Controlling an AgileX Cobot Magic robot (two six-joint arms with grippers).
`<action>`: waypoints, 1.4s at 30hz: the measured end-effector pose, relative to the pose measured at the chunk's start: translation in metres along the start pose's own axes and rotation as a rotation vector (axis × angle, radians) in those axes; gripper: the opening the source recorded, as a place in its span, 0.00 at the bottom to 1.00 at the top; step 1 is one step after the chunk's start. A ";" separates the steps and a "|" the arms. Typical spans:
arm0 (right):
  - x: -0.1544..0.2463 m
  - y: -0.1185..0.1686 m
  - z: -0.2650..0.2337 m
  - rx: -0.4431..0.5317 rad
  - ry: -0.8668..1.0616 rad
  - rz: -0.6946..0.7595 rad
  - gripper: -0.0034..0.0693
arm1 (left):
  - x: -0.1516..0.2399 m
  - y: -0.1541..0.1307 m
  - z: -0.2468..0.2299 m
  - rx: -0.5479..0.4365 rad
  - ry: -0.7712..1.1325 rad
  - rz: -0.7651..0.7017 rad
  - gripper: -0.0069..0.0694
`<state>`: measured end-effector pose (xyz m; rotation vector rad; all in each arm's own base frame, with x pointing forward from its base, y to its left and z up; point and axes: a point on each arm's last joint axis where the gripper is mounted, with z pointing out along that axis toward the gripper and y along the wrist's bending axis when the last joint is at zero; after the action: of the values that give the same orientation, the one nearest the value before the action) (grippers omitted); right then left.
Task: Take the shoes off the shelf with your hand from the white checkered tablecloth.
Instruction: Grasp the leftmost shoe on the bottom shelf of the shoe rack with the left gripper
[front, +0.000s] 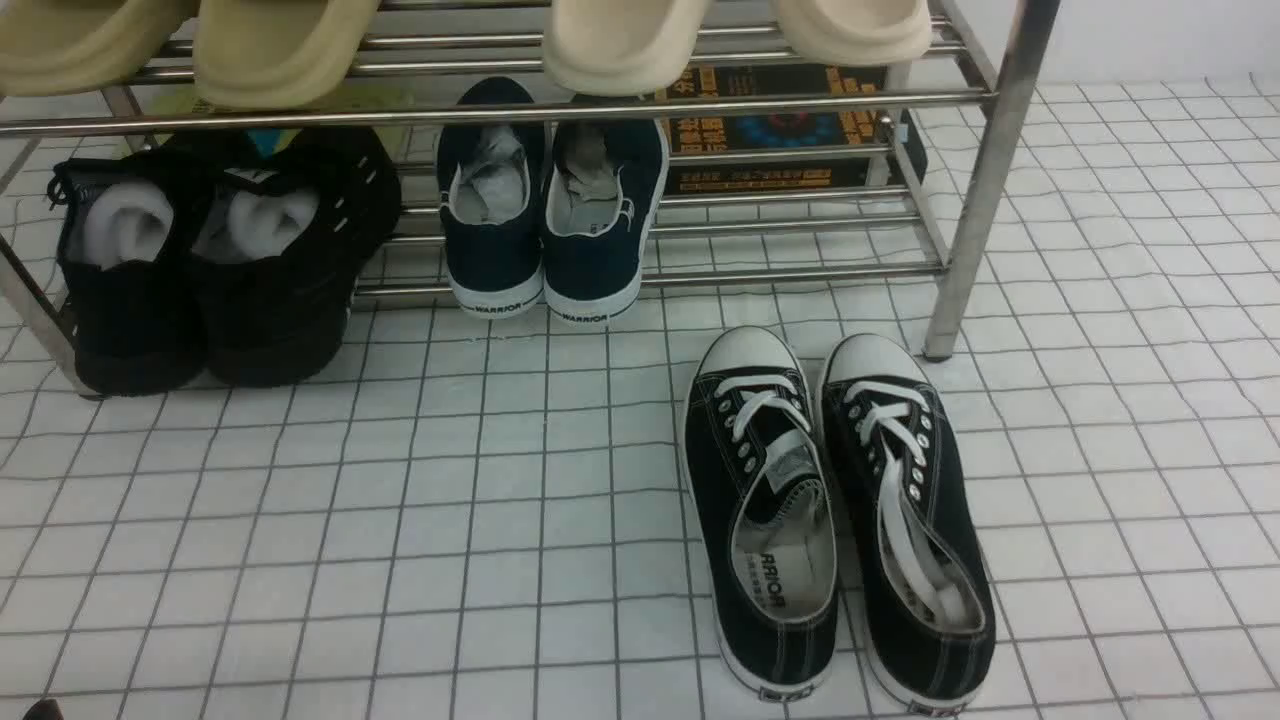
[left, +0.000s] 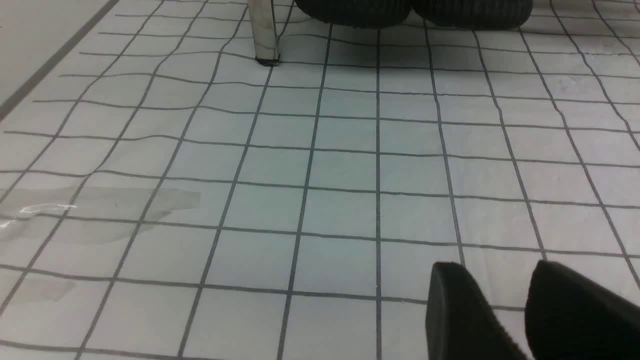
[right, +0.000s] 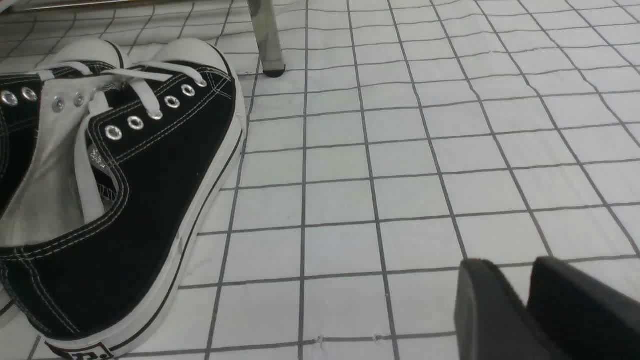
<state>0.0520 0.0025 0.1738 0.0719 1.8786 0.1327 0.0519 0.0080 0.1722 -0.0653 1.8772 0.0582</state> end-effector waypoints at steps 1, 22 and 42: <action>0.000 0.000 0.000 0.000 0.000 0.000 0.26 | 0.000 0.000 0.000 0.000 0.000 0.000 0.40; 0.000 0.000 0.000 0.000 0.000 -0.001 0.30 | 0.000 0.000 0.000 0.000 0.000 0.000 0.40; 0.000 0.000 0.000 0.000 0.000 -0.001 0.34 | -0.006 -0.010 0.000 0.133 -0.042 -0.727 0.40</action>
<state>0.0520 0.0025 0.1738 0.0714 1.8785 0.1318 0.0544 -0.0016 0.1780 -0.6411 1.7120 -0.5570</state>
